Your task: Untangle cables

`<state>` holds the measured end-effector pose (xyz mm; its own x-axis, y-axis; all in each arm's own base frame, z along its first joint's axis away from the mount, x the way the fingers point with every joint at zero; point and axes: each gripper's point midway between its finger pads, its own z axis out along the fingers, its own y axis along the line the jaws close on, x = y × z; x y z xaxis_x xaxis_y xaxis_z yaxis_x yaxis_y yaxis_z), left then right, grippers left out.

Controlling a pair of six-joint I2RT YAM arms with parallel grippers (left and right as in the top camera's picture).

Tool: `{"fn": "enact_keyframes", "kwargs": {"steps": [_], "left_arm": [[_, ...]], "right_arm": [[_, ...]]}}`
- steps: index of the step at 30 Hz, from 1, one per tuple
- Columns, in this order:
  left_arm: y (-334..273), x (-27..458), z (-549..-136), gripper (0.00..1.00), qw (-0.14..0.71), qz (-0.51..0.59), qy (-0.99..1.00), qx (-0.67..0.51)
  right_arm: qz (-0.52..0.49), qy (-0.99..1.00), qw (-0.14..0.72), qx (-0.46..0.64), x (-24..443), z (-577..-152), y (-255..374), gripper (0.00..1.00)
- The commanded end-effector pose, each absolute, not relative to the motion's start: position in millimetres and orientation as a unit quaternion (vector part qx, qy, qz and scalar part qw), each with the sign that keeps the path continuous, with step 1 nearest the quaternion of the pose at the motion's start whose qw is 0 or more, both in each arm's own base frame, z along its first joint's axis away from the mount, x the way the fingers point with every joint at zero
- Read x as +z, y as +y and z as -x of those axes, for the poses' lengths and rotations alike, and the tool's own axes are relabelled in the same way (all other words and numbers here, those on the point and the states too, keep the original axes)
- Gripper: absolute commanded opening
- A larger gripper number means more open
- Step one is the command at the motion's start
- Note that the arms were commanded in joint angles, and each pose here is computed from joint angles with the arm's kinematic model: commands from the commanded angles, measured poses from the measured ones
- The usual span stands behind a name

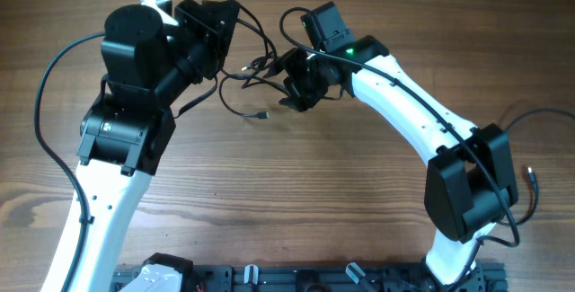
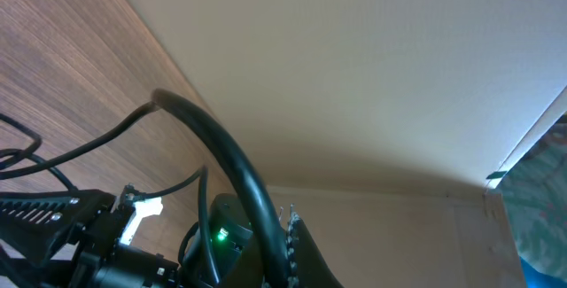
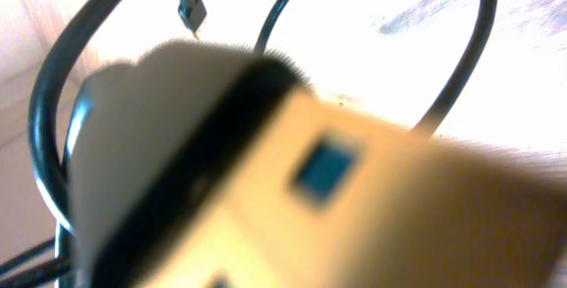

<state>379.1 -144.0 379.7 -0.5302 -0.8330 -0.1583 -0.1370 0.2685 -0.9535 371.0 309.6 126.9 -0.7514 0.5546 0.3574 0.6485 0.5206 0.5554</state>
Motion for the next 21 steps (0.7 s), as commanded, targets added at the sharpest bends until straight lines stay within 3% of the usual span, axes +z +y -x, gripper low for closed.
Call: {"fn": "enact_keyframes", "kwargs": {"steps": [1,3,6,8,10,13,16,21], "left_arm": [[-144,390,-378,0.04,0.350,0.332,0.711,-0.512],[-144,390,-378,0.04,0.350,0.332,0.711,-0.512],[-144,390,-378,0.04,0.352,0.329,0.712,-0.511],[-140,385,-379,0.04,0.357,0.336,0.717,-0.496],[-134,377,-379,0.04,0.367,0.336,0.728,-0.471],[-127,361,-377,0.04,0.359,0.357,0.740,-0.443],[-125,357,-375,0.04,0.373,0.329,0.759,-0.419],[-124,350,-373,0.04,0.408,0.244,0.800,-0.367]], "right_arm": [[0.371,-0.871,0.046,-0.319,107,-380,303,0.63],[0.372,-0.872,0.049,-0.314,100,-380,304,0.62],[0.330,-0.891,0.043,-0.311,92,-378,304,0.52],[0.212,-0.926,0.003,-0.313,92,-378,304,0.26],[0.136,-0.944,-0.013,-0.300,89,-373,299,0.16],[0.088,-0.955,-0.013,-0.284,84,-367,288,0.14],[0.050,-0.960,-0.024,-0.275,82,-370,276,0.04],[0.024,-0.966,-0.052,-0.251,92,-381,238,0.04]]}}
